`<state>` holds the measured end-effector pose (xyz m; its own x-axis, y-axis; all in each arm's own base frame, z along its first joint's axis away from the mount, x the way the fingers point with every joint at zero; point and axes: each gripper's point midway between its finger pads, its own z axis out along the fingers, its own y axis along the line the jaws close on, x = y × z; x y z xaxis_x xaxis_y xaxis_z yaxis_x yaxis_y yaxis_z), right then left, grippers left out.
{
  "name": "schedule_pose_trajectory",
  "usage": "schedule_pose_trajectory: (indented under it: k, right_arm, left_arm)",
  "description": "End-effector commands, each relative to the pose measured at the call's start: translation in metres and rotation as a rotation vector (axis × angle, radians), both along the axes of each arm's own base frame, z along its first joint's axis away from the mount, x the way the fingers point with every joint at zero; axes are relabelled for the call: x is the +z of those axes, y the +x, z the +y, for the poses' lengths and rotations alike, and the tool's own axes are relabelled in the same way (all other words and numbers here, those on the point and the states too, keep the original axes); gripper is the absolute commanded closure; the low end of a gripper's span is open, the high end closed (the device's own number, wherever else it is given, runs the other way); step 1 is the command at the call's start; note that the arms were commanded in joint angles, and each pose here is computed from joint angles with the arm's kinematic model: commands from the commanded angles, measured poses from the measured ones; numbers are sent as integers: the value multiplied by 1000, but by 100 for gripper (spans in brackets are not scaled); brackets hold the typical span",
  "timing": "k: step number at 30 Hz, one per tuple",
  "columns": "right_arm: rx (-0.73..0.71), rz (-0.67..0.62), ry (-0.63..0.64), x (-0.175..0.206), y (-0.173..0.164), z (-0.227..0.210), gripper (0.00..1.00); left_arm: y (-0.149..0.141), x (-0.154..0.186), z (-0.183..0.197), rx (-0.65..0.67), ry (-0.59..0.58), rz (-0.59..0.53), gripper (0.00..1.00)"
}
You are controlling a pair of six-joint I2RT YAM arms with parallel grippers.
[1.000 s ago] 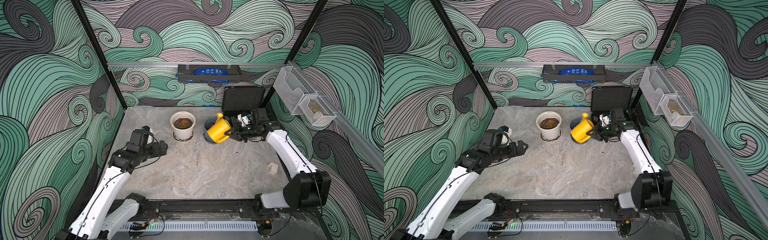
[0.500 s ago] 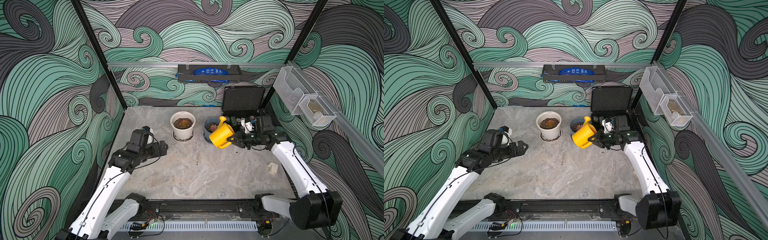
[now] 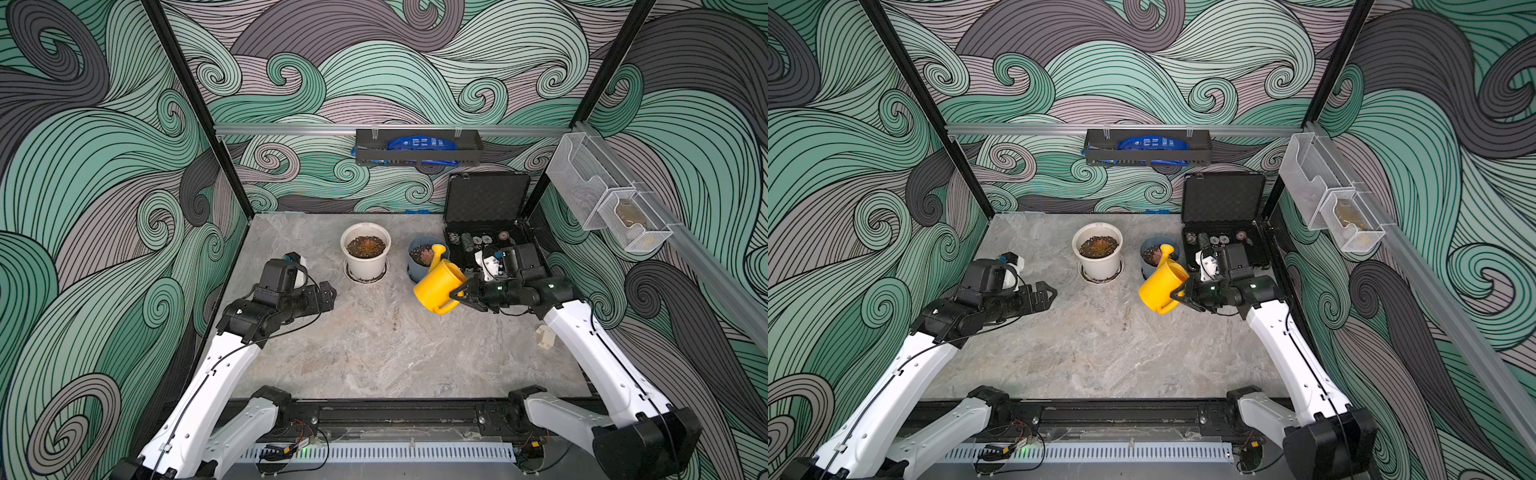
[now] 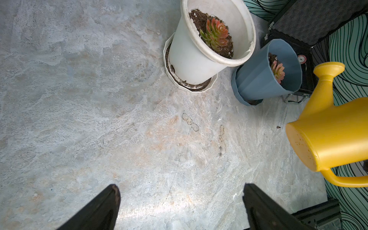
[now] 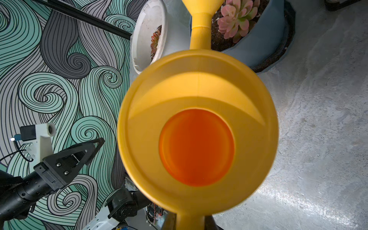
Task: Water the succulent around the soil edge
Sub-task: Water the soil of the potted plant with water.
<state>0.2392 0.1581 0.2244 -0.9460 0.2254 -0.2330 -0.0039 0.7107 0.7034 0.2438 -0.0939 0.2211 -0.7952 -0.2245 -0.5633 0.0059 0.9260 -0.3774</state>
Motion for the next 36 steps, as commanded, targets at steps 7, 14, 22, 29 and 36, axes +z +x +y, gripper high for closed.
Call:
schedule_pose_trajectory:
  k: [7,14,22,29,36]
  right_arm:
    - [16,-28,-25,1,-9,6,100]
    - [44,-24,-22,-3,-12,21,100]
    - [57,-39,-9,-3,3,35,100]
    - [82,-34,3,-3,15,55,100]
    - [76,-30,11,-4,29,64,100]
  left_arm:
    - [0,3,-4,-15,-16,-15,1]
    - [-1,4,-3,-11,-13,-19,1]
    - [-1,5,-2,-8,-13,-21,1]
    - [-1,5,-2,-9,-14,-24,1]
    - [-2,5,-3,-11,-17,-24,1]
